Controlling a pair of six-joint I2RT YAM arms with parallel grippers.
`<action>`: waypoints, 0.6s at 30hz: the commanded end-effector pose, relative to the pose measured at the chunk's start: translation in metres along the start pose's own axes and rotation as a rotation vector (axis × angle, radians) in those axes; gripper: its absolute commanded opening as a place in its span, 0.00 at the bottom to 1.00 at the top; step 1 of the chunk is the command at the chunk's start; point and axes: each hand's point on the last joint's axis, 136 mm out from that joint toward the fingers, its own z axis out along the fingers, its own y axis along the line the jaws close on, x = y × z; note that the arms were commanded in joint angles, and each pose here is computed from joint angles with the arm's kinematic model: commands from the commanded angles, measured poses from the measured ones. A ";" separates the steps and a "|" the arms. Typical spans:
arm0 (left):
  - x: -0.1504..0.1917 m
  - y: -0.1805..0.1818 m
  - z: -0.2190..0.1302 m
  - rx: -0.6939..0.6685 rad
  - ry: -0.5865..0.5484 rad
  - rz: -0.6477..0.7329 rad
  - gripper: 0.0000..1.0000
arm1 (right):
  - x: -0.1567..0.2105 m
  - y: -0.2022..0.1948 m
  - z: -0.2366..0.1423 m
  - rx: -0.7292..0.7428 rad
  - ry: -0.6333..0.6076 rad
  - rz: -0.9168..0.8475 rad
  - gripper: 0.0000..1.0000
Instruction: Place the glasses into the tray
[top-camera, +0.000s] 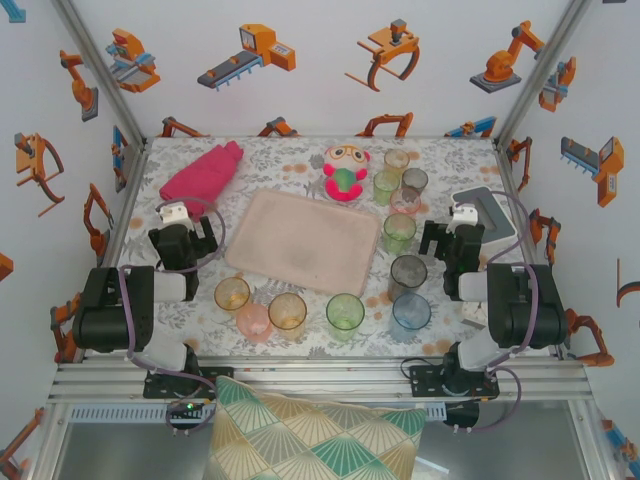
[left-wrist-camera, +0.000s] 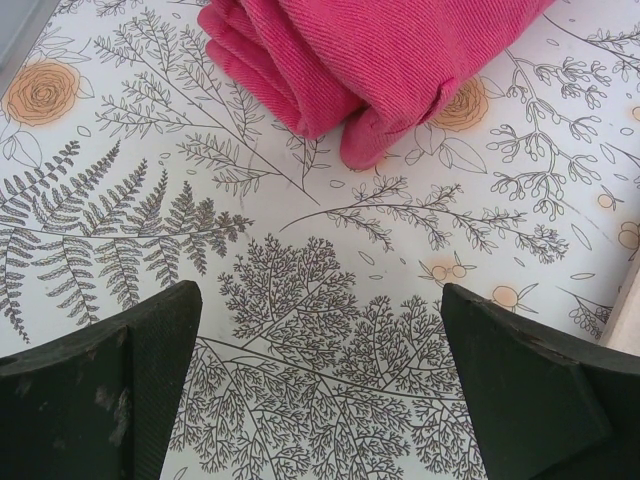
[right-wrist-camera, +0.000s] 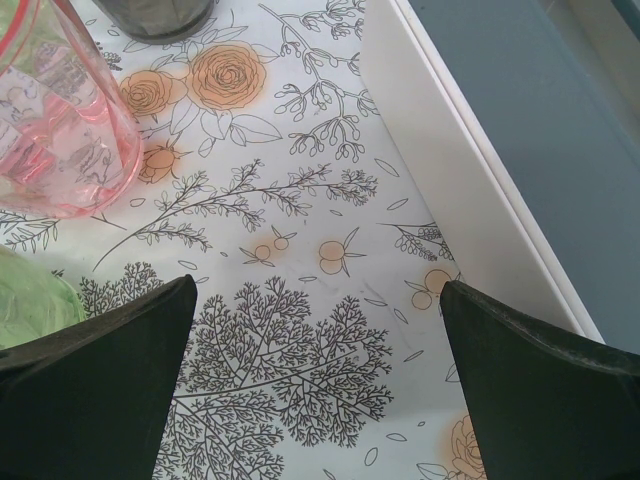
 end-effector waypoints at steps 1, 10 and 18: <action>-0.008 -0.002 0.003 0.001 -0.016 0.012 0.97 | -0.018 -0.003 0.002 0.007 -0.055 -0.002 0.99; -0.007 -0.002 0.003 0.001 -0.016 0.011 0.97 | -0.017 -0.004 0.002 0.014 -0.053 0.000 0.99; -0.008 -0.006 0.003 0.012 -0.017 0.025 0.97 | -0.017 -0.018 0.001 0.095 -0.053 0.030 0.99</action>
